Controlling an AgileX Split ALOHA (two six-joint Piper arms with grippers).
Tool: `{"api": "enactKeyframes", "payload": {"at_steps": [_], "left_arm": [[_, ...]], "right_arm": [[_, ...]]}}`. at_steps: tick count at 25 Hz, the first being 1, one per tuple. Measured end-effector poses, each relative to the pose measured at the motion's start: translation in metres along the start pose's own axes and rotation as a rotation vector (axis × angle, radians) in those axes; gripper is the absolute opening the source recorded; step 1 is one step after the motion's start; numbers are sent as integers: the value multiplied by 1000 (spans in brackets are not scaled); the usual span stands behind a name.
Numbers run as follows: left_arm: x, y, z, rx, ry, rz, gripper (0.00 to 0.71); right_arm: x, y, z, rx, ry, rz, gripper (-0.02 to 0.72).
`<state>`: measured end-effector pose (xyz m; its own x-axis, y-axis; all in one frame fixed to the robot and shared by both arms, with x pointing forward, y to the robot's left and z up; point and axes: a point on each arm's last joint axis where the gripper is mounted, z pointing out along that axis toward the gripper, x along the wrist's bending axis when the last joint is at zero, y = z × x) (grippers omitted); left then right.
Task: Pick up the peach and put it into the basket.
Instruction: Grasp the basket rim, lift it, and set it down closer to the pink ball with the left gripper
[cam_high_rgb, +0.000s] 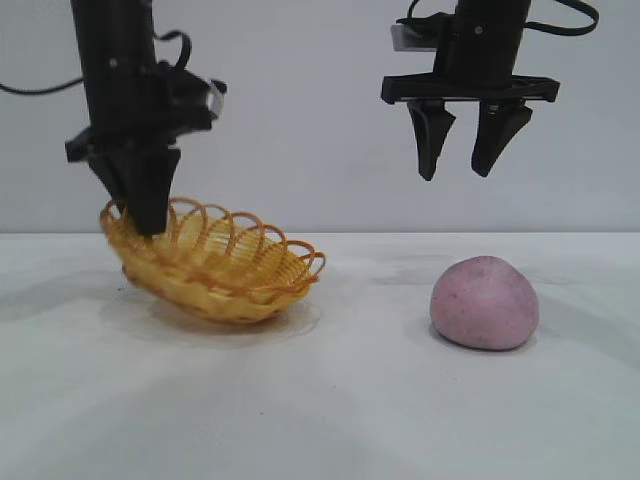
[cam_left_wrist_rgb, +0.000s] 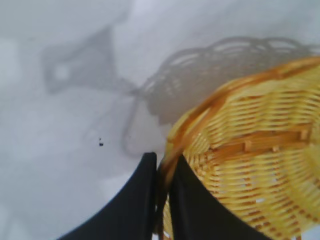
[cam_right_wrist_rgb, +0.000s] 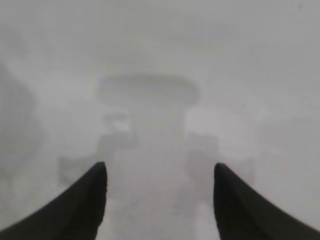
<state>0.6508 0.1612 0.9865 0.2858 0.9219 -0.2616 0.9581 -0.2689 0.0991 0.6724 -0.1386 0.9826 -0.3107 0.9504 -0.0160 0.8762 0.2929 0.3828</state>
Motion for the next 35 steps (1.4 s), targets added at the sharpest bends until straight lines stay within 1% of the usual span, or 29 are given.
{"api": "enactKeyframes", "payload": {"at_steps": [3,5,7,9,11,15,20,24,26,29,30,31,34,35], "left_arm": [[-2,-22,3,6,-34,-65,0],[-3,-39,6,-16,-50,-108,0],[-4,-56,12,-42,-79,-163,0],[-5,-70,17,-100,-116,-232,0],[-5,-79,23,-134,-148,-287,0],[-3,-94,40,-116,-183,-337,0],[-2,-96,48,-121,-190,-331,0],[2,-96,64,-86,-189,-335,0],[3,-96,70,-80,-200,-322,0],[2,-93,73,-103,-221,-307,0],[2,-92,73,-107,-220,-304,64],[2,-92,73,-111,-222,-304,64],[2,-91,73,-119,-224,-307,228],[2,-91,73,-119,-224,-307,308]], "right_arm": [[0,0,0,-2,0,0,419],[0,0,0,-3,0,0,419],[0,0,0,-3,0,0,419],[0,1,0,-6,0,0,419],[0,1,0,-7,0,0,419],[0,2,-1,-13,1,0,419],[0,3,-2,-17,1,0,419],[0,3,-2,-19,1,0,419],[0,3,-2,-19,1,0,419],[0,3,-2,-19,1,0,419],[0,3,-2,-19,1,0,419],[0,3,-2,-17,1,0,419],[0,3,-2,-17,1,0,419],[0,3,-2,-17,1,0,419]]}}
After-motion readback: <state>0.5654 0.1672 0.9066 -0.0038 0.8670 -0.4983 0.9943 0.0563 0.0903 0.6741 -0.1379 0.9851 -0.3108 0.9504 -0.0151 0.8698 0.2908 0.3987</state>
